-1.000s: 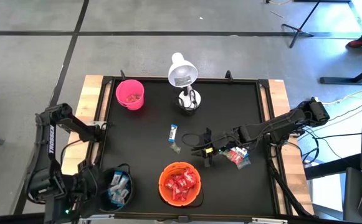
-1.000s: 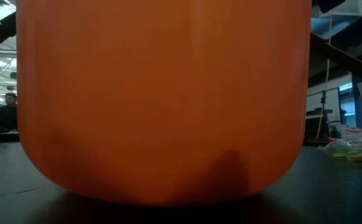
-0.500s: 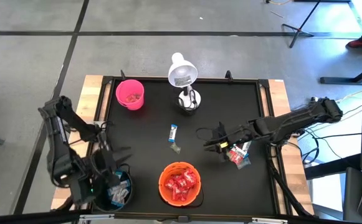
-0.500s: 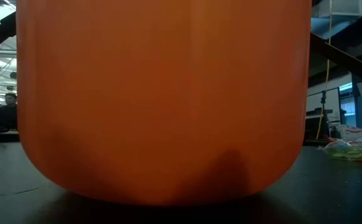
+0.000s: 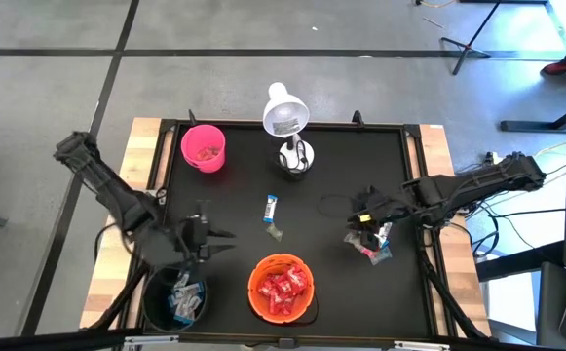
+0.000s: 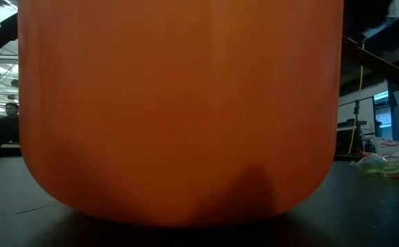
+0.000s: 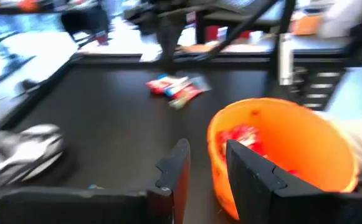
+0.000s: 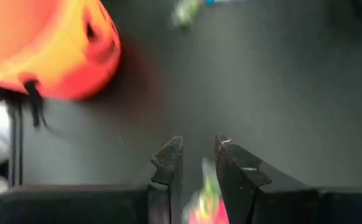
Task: Sort candy
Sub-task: Put the green candy into the pink bucket
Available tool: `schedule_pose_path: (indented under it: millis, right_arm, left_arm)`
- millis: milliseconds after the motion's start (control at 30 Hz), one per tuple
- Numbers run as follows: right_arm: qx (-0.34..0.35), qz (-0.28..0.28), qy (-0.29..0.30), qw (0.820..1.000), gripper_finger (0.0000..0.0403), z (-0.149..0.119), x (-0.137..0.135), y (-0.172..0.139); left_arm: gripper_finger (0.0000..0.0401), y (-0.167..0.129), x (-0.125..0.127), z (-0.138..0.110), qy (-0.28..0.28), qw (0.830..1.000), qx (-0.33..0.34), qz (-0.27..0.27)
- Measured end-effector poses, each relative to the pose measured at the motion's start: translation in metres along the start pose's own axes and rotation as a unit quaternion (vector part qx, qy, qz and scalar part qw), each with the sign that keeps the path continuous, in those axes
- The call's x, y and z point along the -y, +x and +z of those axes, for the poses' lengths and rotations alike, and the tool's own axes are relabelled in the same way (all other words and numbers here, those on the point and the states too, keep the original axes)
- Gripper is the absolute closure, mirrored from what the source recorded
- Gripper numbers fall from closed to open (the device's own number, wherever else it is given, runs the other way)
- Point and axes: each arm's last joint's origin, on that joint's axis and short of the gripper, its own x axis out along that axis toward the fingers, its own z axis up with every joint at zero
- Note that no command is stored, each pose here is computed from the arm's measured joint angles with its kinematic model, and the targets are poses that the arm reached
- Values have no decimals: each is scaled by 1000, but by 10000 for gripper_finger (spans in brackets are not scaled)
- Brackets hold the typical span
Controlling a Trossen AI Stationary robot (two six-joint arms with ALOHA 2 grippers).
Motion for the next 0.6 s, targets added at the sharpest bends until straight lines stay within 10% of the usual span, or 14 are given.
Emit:
schedule_pose_path:
  millis: [200,600]
  right_arm:
    - [-106,-51,44,992,316,-19,9,4]
    - [-151,-10,109,983,246,-59,23,46]
  left_arm:
    - [321,34,-25,-2,2,996,47,-77]
    - [321,53,-59,2,-21,997,54,-48]
